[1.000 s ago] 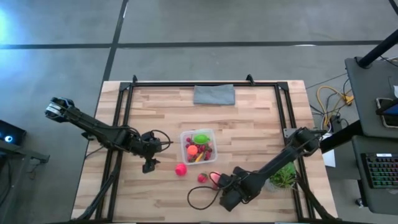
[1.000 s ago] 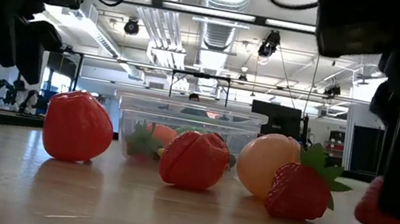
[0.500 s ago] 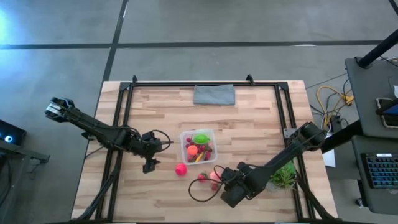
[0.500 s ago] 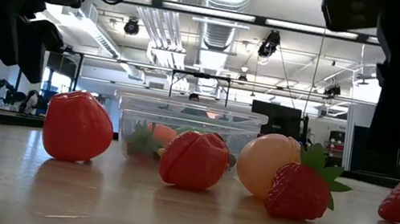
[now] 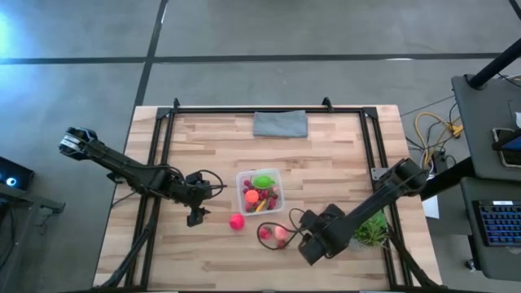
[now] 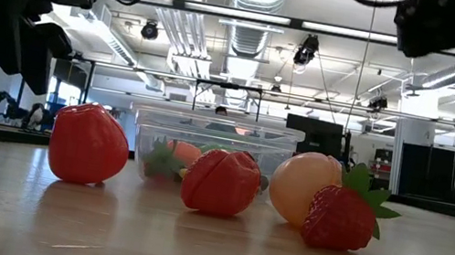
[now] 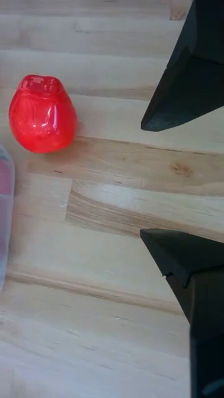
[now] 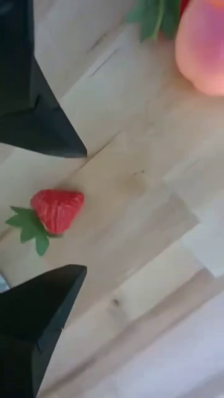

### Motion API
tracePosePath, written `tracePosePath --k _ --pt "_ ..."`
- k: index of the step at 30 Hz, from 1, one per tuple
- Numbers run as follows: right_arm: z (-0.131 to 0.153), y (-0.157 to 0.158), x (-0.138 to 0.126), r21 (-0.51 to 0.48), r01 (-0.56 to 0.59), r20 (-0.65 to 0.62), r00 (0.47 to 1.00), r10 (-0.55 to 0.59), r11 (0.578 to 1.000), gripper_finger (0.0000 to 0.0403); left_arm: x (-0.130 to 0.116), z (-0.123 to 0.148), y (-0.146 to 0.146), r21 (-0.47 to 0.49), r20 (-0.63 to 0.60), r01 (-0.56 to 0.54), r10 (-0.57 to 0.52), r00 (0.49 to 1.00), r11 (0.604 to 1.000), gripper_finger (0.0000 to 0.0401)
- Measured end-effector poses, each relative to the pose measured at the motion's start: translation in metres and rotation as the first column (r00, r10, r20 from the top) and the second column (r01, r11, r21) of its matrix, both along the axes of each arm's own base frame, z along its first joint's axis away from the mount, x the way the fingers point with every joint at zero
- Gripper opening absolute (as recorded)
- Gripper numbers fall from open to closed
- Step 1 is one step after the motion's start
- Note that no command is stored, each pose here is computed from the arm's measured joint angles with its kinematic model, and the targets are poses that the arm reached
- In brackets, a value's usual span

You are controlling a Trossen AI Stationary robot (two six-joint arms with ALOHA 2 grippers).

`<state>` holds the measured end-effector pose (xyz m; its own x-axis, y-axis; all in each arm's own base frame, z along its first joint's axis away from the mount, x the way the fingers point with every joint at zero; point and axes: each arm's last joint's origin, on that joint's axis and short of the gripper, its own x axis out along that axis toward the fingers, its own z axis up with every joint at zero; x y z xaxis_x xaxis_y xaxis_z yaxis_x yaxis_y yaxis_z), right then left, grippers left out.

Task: Pick and placing Produce into tupperware
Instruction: Put the red strawberry into the transparent container

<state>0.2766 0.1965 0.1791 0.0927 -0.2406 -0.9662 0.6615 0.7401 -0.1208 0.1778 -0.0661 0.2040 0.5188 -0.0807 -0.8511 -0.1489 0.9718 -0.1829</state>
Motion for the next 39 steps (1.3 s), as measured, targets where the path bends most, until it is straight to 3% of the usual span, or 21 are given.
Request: tracePosePath --k 4,9,12,19,22,32,39 --pt "0.009 -0.003 0.0 -0.014 -0.085 0.004 0.996 0.085 0.996 0.0309 0.0 0.0 0.0 0.001 0.001 0.0 0.0 1.0 1.0 0.0255" --pt "0.012 -0.014 -0.003 -0.003 -0.079 -0.085 0.993 0.079 0.997 0.0314 0.001 0.001 0.0 0.0 0.013 -0.003 0.003 1.0 1.0 0.0255" --pt "0.01 -0.014 -0.004 0.022 -0.168 -0.129 0.977 0.169 0.986 0.0311 0.001 0.001 0.0 0.001 0.015 -0.004 0.004 1.0 1.0 0.0255" --pt "0.006 -0.004 -0.014 0.02 -0.444 -0.192 0.877 0.44 0.896 0.0317 0.001 0.001 0.0 0.008 0.018 -0.009 0.008 1.0 1.0 0.0255" --pt "0.005 -0.002 -0.016 0.021 -0.508 -0.205 0.841 0.501 0.861 0.0317 0.001 0.001 0.0 0.013 0.02 -0.012 0.011 1.0 1.0 0.0255" --pt "0.001 0.006 -0.007 0.043 -0.528 -0.089 0.844 0.529 0.848 0.032 0.002 0.001 0.0 0.023 0.025 -0.019 0.018 1.0 1.0 0.0255" --pt "-0.009 0.004 -0.01 0.038 -0.476 -0.118 0.871 0.477 0.879 0.0315 0.002 0.001 0.001 0.036 0.03 -0.027 0.026 0.999 0.999 0.0255"
